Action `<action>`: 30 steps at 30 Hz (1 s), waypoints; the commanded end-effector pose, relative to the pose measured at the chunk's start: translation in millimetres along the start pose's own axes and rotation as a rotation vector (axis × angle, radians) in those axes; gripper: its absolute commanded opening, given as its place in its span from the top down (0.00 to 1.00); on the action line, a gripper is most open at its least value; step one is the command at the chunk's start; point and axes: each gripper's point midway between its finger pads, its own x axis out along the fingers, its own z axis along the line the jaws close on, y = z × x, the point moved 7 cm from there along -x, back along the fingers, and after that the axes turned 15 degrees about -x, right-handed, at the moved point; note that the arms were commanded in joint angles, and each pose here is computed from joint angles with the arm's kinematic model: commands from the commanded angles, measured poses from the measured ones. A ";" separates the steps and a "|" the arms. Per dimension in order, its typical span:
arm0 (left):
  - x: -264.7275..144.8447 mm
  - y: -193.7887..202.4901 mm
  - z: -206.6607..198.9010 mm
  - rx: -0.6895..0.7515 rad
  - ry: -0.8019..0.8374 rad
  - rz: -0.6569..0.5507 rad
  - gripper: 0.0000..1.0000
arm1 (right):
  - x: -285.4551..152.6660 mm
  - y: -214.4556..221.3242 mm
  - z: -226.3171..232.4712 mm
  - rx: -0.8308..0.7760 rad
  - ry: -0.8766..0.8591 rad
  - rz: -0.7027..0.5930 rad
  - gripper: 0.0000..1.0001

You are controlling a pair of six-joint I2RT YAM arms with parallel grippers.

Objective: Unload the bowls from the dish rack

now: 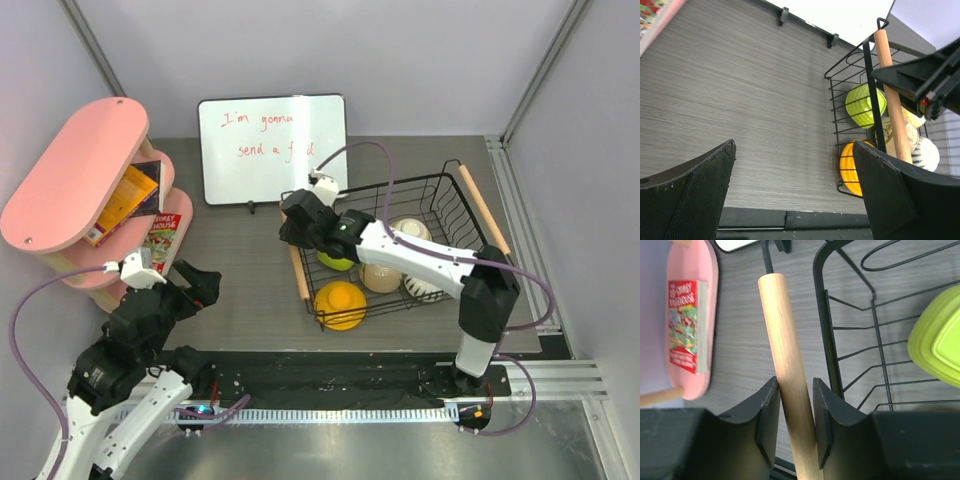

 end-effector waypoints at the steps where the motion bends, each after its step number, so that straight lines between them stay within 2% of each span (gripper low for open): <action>1: -6.7 -12.3 3.4 -0.019 -0.044 -0.074 0.02 | 31.4 -12.4 34.1 0.092 -0.055 -0.024 0.99; 11: -9.4 -12.8 7.3 -0.049 -0.026 -0.104 0.02 | 76.8 -27.5 59.2 0.239 -0.117 -0.020 0.99; 16: -9.1 -12.4 8.8 -0.052 -0.029 -0.110 0.02 | 83.6 -40.9 73.0 0.238 -0.170 -0.030 0.99; 19: -8.6 -12.6 8.0 -0.046 -0.033 -0.105 0.02 | 86.6 -38.7 81.2 0.218 -0.213 0.008 0.98; 23: -8.7 -11.9 8.4 -0.045 -0.028 -0.104 0.02 | 75.0 -33.8 75.7 0.175 -0.232 0.024 0.79; 24: -8.7 -12.3 7.9 -0.047 -0.022 -0.107 0.02 | 63.4 -31.7 70.3 0.165 -0.245 0.032 0.67; 30: -6.8 -11.0 7.2 -0.041 -0.015 -0.103 0.04 | 15.1 -41.0 56.9 0.100 -0.332 -0.042 0.55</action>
